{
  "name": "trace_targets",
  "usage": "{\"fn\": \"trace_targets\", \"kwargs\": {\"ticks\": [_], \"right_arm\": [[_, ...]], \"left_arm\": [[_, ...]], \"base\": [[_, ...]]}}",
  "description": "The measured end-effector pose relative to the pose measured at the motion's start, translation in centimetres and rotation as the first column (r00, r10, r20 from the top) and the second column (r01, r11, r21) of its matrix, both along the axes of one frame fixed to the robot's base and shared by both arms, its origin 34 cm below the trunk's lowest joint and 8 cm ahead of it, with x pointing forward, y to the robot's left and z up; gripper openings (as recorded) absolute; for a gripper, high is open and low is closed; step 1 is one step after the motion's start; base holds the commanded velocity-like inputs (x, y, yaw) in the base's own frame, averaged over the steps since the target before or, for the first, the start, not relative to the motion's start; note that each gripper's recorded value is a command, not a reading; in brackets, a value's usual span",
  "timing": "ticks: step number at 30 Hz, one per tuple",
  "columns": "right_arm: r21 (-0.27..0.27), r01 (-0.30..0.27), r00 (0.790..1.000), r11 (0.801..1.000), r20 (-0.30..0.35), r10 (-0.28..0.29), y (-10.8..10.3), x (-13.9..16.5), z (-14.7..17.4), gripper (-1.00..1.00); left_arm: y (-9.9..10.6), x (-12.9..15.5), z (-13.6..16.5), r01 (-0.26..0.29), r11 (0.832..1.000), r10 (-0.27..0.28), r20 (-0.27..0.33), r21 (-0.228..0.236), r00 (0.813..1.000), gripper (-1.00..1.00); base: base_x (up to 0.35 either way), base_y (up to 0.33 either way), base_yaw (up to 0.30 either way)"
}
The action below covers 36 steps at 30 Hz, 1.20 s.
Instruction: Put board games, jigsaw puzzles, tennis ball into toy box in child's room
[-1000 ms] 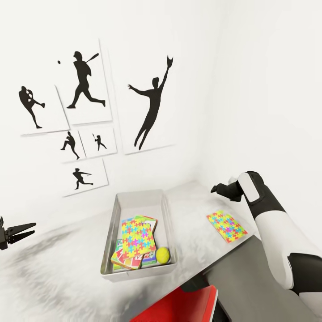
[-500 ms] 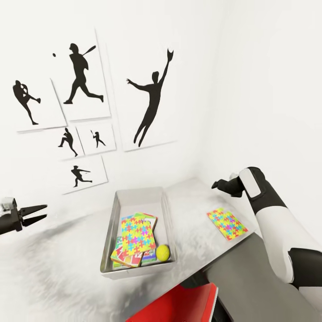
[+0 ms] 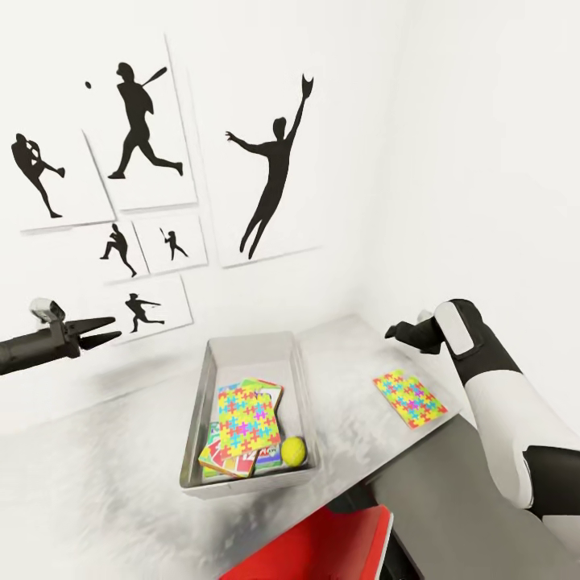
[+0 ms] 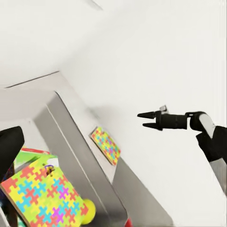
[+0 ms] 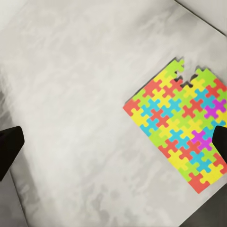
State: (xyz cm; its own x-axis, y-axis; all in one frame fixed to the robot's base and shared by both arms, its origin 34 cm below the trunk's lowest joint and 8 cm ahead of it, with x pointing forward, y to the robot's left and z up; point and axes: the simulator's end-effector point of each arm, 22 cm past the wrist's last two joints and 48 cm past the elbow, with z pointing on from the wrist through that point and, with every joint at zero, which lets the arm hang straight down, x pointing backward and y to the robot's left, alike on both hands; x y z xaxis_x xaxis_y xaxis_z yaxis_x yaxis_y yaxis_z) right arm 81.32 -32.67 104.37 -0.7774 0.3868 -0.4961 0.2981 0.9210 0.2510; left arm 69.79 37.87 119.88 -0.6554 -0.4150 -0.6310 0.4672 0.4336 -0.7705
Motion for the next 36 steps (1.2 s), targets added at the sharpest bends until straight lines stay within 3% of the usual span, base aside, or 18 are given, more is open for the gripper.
{"fn": "trace_targets", "kwargs": {"ticks": [7, 11, 17, 26, 36], "right_arm": [[-0.003, 0.001, 1.0, 1.0, -0.004, -0.001, -0.1, 0.2, -0.5, 1.0], [-0.009, 0.003, 1.0, 1.0, 0.002, -0.003, -0.4, 0.7, 0.0, 1.0], [-0.018, 0.013, 1.0, 1.0, -0.001, -0.013, -1.2, 1.0, -0.1, 1.0], [-0.033, 0.017, 1.0, 0.999, -0.013, -0.017, -1.7, 1.2, -0.9, 1.0], [-0.132, 0.028, 0.999, 0.991, -0.018, -0.03, -3.7, 1.8, -0.7, 1.0]], "left_arm": [[-5.7, -0.6, 2.9, 0.167, 0.985, -0.163, 0.087, -0.036, 0.983, 1.0], [-8.1, -1.0, 4.1, 0.228, 0.973, -0.221, 0.131, -0.041, 0.966, 1.0], [-9.1, -1.0, 4.0, 0.252, 0.967, -0.244, 0.14, -0.041, 0.96, 1.0], [-9.0, -0.7, 3.4, 0.25, 0.967, -0.242, 0.14, -0.044, 0.96, 1.0], [-8.9, -0.3, 2.6, 0.246, 0.968, -0.238, 0.132, -0.049, 0.962, 1.0]], "base": [[0.0, 0.0, 0.0], [0.0, 0.0, 0.0], [0.0, 0.0, 0.0], [0.0, 0.0, 0.0], [0.0, 0.0, 0.0]]}}
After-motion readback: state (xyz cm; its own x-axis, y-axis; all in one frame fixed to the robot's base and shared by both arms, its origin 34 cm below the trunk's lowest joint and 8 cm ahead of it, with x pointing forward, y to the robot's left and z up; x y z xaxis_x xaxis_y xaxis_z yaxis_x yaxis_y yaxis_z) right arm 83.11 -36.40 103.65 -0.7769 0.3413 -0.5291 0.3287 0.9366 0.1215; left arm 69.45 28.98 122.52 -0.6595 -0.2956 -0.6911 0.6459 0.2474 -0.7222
